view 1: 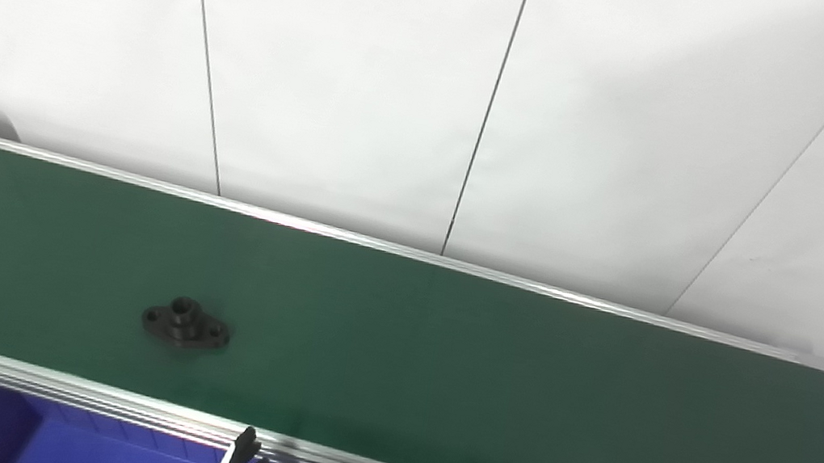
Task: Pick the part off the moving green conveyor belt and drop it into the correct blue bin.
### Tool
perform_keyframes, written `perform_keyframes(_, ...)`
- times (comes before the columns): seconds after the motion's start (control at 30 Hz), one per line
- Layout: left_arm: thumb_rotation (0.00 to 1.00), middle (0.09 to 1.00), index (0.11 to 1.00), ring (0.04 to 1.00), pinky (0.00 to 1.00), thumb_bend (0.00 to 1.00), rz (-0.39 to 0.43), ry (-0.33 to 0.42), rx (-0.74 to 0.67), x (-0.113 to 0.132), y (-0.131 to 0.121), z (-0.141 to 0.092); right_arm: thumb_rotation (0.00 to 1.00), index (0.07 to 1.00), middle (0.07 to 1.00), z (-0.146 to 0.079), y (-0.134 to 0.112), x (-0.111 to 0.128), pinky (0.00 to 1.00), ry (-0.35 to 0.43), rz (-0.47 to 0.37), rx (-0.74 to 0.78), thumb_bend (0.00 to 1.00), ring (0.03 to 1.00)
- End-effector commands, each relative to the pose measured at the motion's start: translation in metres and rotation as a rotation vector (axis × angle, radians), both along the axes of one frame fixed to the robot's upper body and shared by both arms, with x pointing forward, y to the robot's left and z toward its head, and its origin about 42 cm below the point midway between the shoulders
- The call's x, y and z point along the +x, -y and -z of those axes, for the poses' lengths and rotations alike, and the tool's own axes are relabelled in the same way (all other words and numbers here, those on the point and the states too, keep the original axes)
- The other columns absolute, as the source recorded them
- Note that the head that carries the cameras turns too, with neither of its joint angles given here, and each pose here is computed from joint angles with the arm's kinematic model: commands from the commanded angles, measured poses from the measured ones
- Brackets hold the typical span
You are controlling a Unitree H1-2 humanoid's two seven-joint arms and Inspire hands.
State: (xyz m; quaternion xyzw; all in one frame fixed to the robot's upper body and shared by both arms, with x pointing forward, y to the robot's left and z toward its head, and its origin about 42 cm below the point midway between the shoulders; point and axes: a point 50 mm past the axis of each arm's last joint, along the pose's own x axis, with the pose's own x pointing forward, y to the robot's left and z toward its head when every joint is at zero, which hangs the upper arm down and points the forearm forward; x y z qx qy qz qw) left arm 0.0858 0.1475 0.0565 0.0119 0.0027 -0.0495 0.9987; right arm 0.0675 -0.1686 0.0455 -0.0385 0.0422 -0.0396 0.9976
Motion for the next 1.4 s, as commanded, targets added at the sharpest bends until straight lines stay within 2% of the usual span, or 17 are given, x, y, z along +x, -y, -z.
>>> perform_keyframes(0.0,1.0,0.982,1.0,0.926,0.87,0.59,-0.013,0.06,-0.009,0.003,0.005,-0.013,0.95,1.0,1.0,-0.012,0.002,0.002,0.99,0.054,-0.006,0.003,0.76,1.0)
perform_keyframes(0.13,1.0,0.993,1.0,0.928,0.86,0.63,-0.008,0.061,0.005,0.004,0.006,-0.018,0.92,1.0,1.0,-0.018,0.003,0.003,0.98,0.065,-0.008,0.006,0.71,1.0)
perform_keyframes(0.3,0.94,0.975,1.0,0.924,0.86,0.65,-0.014,0.063,0.003,0.004,0.007,-0.025,0.88,1.0,1.0,-0.024,0.003,0.003,0.99,0.064,-0.012,0.023,0.72,1.0)
perform_keyframes(0.47,0.94,0.983,1.0,0.933,0.88,0.66,-0.014,0.055,0.007,0.004,0.006,-0.028,0.85,1.0,1.0,-0.029,0.002,0.004,1.0,0.065,-0.013,0.027,0.69,1.0)
perform_keyframes(0.57,0.94,0.987,1.0,0.939,0.89,0.67,-0.02,0.054,0.002,0.005,0.005,-0.03,0.83,1.0,0.982,-0.032,0.0,0.006,0.96,0.079,-0.002,-0.009,0.71,0.971)
perform_keyframes(0.7,0.95,0.989,1.0,0.94,0.9,0.64,-0.016,0.059,-0.006,0.007,0.004,-0.033,0.8,1.0,0.931,-0.051,0.001,0.009,0.91,0.143,-0.003,-0.081,0.72,0.93)
perform_keyframes(0.87,1.0,0.993,1.0,0.949,0.92,0.69,-0.025,0.049,-0.023,0.009,0.002,-0.035,0.72,0.976,0.856,-0.076,0.009,0.018,0.91,0.261,-0.027,-0.183,0.76,0.86)
perform_keyframes(0.9,1.0,0.985,1.0,0.944,0.92,0.69,-0.03,0.05,-0.028,0.01,0.002,-0.035,0.67,0.941,0.839,-0.082,0.01,0.021,0.89,0.285,-0.033,-0.21,0.81,0.835)
perform_keyframes(1.0,1.0,0.983,1.0,0.948,0.93,0.7,-0.034,0.044,-0.037,0.01,0.0,-0.036,0.6,0.9,0.825,-0.102,0.017,0.037,0.83,0.371,-0.056,-0.337,0.83,0.812)
perform_keyframes(1.13,1.0,0.997,1.0,0.963,0.96,0.71,-0.026,0.046,-0.043,0.01,-0.004,-0.039,0.54,0.819,0.811,-0.125,0.024,0.062,0.73,0.387,-0.089,-0.527,0.88,0.797)
perform_keyframes(1.23,1.0,0.994,1.0,0.959,0.96,0.68,-0.023,0.05,-0.056,0.009,-0.006,-0.042,0.53,0.792,0.796,-0.141,0.025,0.082,0.75,0.384,-0.125,-0.612,0.9,0.784)
perform_keyframes(1.3,1.0,0.999,1.0,0.965,0.96,0.71,-0.024,0.048,-0.059,0.009,-0.007,-0.042,0.58,0.789,0.788,-0.149,0.025,0.098,0.79,0.363,-0.165,-0.674,0.93,0.783)
perform_keyframes(1.37,1.0,1.0,1.0,0.968,0.97,0.73,-0.023,0.044,-0.061,0.008,-0.008,-0.042,0.64,0.807,0.798,-0.154,0.024,0.112,0.87,0.327,-0.2,-0.726,0.96,0.801)
